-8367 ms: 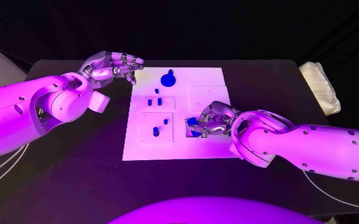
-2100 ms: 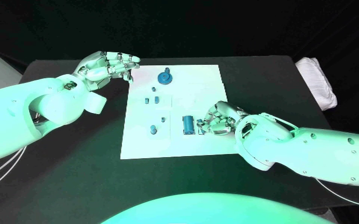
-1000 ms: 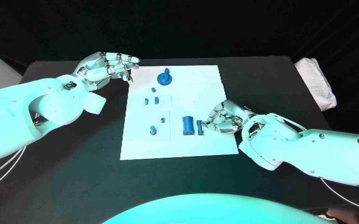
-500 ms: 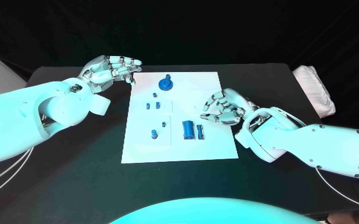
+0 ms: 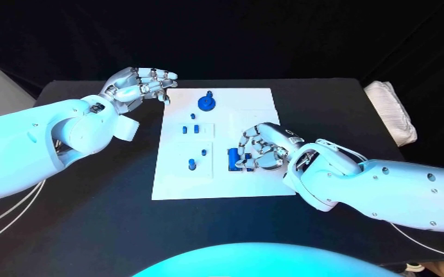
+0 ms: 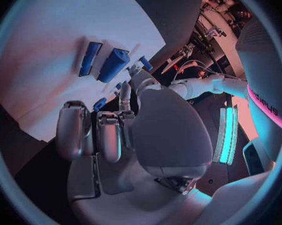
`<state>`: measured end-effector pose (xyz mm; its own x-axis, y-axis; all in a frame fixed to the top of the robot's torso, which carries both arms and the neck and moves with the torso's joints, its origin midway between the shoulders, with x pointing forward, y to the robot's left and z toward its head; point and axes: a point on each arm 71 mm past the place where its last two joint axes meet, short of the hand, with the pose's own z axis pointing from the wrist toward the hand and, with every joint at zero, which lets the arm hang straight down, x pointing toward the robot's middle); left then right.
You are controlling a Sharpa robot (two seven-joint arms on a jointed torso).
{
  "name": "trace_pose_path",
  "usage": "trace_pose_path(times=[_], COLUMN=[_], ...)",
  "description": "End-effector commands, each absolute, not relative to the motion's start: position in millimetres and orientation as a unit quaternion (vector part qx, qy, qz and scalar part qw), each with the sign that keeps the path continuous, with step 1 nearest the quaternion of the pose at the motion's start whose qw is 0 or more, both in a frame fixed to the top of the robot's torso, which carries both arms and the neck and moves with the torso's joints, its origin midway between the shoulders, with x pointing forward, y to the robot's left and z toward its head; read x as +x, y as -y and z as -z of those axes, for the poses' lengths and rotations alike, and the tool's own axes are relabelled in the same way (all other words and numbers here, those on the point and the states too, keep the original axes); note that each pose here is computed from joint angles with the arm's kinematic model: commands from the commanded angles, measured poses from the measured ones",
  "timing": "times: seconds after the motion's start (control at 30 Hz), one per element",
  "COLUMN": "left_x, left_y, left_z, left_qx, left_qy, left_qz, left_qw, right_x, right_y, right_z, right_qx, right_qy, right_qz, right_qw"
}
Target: Assemble the parts on the task board
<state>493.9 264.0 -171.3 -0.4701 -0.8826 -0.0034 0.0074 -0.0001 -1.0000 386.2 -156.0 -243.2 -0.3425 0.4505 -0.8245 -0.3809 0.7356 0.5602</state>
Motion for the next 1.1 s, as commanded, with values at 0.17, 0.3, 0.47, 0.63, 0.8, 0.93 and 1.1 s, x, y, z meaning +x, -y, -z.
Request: trace_pose_path(times=[0.17,0.3,0.47,0.63,0.8,0.93,1.1], left_x=[493.0,492.6,492.2,491.8,491.6,491.4,491.2], left_y=[-263.3,-263.1,-263.6,-264.4,-265.3,-265.8,-266.1], left_z=[170.5,170.5,170.6,170.6,170.6,170.7,170.9], left_qx=[-0.361,-0.361,-0.362,-0.362,-0.363,-0.363,-0.363], left_qy=[-0.6,-0.601,-0.602,-0.602,-0.603,-0.603,-0.604], left_qz=[0.614,0.614,0.614,0.613,0.612,0.611,0.611], left_qw=[0.363,0.362,0.361,0.361,0.362,0.361,0.36], right_x=[383.3,383.1,383.7,385.5,386.2,384.8,382.2], right_y=[149.3,146.3,145.6,147.7,149.5,150.5,154.7], right_z=[244.8,246.9,248.2,247.9,248.1,247.9,245.3], right_qx=[-0.026,-0.032,-0.032,-0.022,-0.017,-0.013,0.007], right_qy=[-0.732,-0.735,-0.733,-0.727,-0.727,-0.728,-0.722], right_qz=[-0.333,-0.33,-0.324,-0.319,-0.318,-0.328,-0.36], right_qw=[0.594,0.592,0.597,0.607,0.609,0.602,0.591])
